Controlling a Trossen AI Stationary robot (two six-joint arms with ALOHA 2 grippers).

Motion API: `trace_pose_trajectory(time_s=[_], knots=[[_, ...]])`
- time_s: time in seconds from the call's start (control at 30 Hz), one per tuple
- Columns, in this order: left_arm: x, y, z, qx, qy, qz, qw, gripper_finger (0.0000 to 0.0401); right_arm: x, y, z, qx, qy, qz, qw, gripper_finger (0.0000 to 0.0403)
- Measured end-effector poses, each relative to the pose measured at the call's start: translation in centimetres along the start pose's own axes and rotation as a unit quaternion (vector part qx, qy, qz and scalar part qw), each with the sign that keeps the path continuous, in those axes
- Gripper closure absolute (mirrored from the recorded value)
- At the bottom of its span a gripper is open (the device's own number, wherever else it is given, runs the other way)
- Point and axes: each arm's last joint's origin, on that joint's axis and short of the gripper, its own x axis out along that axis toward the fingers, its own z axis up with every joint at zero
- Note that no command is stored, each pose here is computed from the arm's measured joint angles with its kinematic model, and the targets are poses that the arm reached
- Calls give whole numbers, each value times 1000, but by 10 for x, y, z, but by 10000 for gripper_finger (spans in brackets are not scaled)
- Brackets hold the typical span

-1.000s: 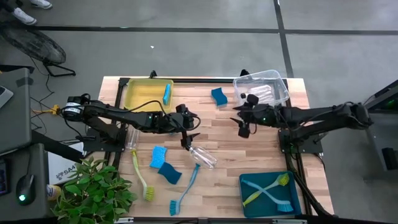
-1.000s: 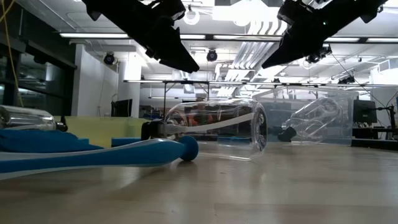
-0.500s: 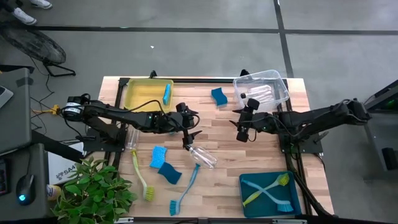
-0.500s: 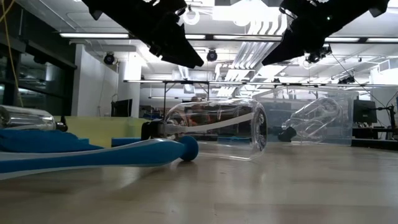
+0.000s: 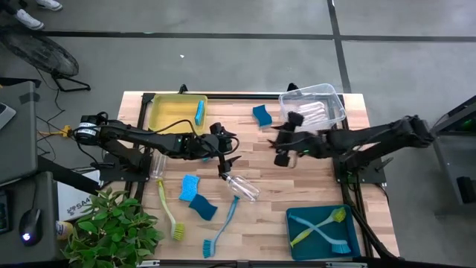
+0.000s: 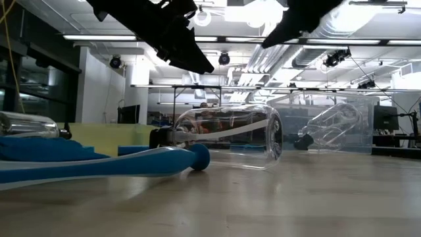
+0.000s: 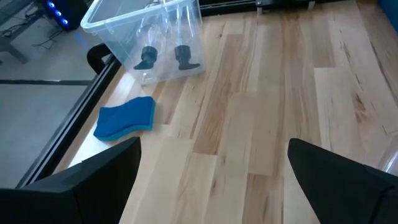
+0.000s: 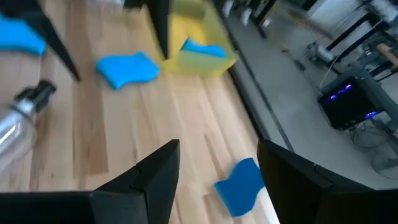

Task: Pick & Place Kitchen Sink Supplies
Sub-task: Put the blue sponge into the yellow bin

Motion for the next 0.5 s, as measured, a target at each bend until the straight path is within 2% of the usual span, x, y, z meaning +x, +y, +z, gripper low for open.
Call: trace_pose_trajectory(time_s=[0.13,0.23,0.33,0.43,0.5], knots=[[0,0,-1,1,3,-3,1000,2,26,13,17,-59,82,8,995,194],[-5,2,-1,4,14,-4,1000,2,50,14,26,-79,144,9,986,194],[-15,6,0,1,21,-4,1000,2,76,6,31,-57,189,28,980,194],[-27,11,3,-10,23,-5,1000,2,102,-5,31,-11,213,56,975,194],[-34,14,4,-14,28,-9,999,2,118,-15,30,18,225,45,973,194]])
